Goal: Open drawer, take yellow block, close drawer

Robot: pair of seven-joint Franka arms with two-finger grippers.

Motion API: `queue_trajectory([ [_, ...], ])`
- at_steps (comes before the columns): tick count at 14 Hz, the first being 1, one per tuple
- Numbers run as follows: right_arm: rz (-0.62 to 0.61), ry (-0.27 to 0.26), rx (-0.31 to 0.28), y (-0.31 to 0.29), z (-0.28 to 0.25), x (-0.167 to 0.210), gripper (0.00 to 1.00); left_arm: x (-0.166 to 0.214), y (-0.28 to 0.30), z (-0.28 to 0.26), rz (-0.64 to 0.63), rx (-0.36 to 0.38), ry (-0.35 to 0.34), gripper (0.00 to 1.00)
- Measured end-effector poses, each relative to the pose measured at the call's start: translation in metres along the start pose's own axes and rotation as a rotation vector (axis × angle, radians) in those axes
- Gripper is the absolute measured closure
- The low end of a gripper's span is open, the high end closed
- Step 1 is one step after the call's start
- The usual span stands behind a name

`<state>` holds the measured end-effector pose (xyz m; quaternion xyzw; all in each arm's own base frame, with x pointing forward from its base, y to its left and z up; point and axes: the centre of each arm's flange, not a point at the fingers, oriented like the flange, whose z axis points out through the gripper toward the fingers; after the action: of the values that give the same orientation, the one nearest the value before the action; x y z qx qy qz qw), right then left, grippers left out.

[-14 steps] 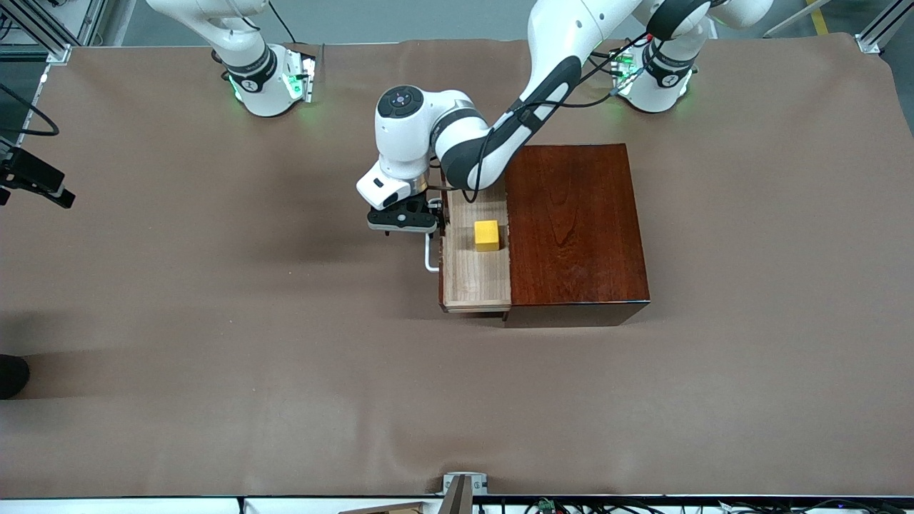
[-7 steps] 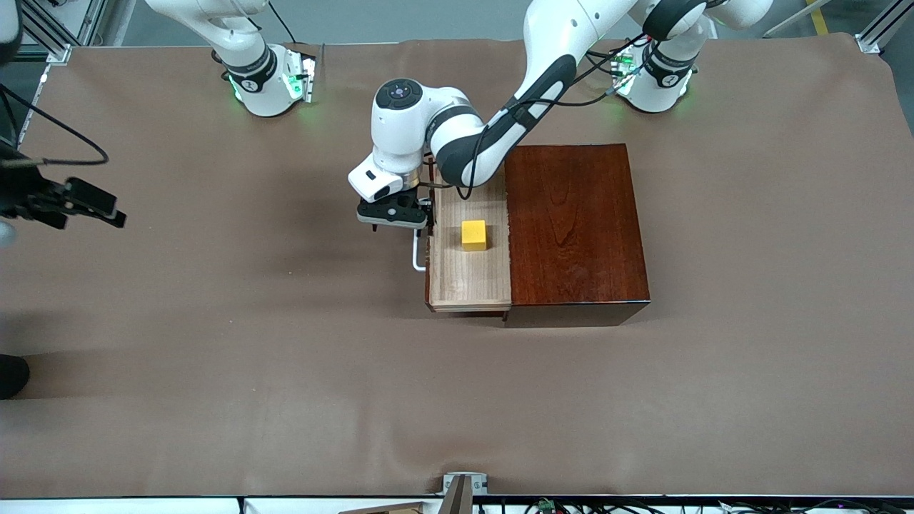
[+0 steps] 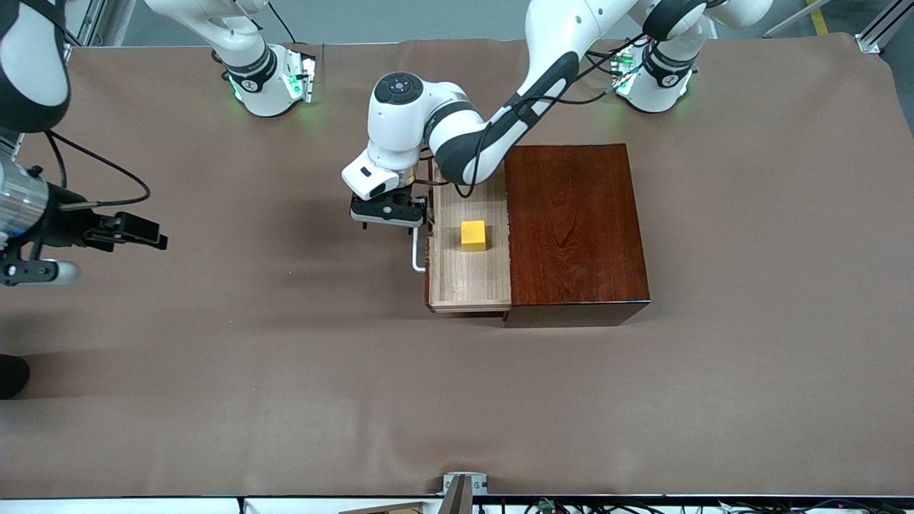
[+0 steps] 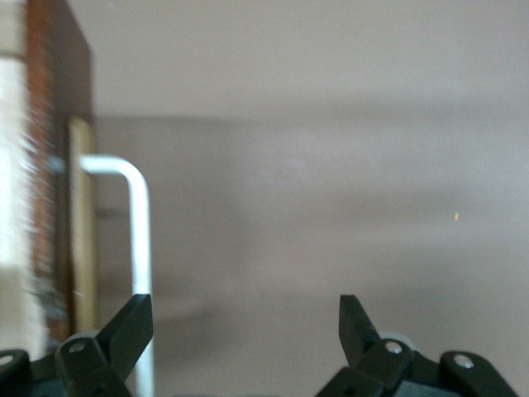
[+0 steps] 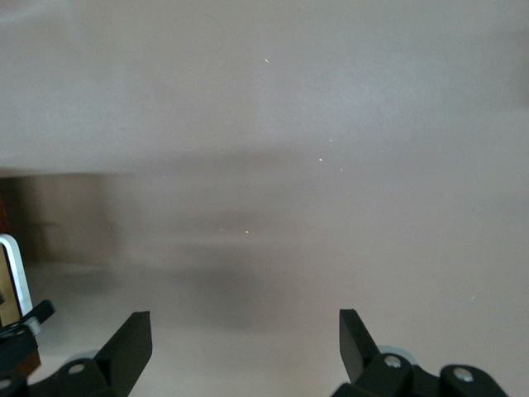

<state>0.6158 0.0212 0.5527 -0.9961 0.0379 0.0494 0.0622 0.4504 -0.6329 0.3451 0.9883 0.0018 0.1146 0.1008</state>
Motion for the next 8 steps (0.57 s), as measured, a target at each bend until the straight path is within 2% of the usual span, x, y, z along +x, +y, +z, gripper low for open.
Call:
queue_trajectory([
  [3,0.151,-0.028,0.018,-0.019,0.015,0.003,0.0,0.058,-0.03,-0.09,-0.11,0.054,0.013,0.0],
  [6,0.268,-0.053,0.015,-0.046,0.035,0.007,0.0,0.12,-0.106,-0.202,-0.239,0.137,0.027,0.0],
  [8,0.343,-0.056,0.009,-0.072,0.047,0.009,0.0,0.151,-0.176,-0.257,-0.211,0.211,-0.036,0.0],
])
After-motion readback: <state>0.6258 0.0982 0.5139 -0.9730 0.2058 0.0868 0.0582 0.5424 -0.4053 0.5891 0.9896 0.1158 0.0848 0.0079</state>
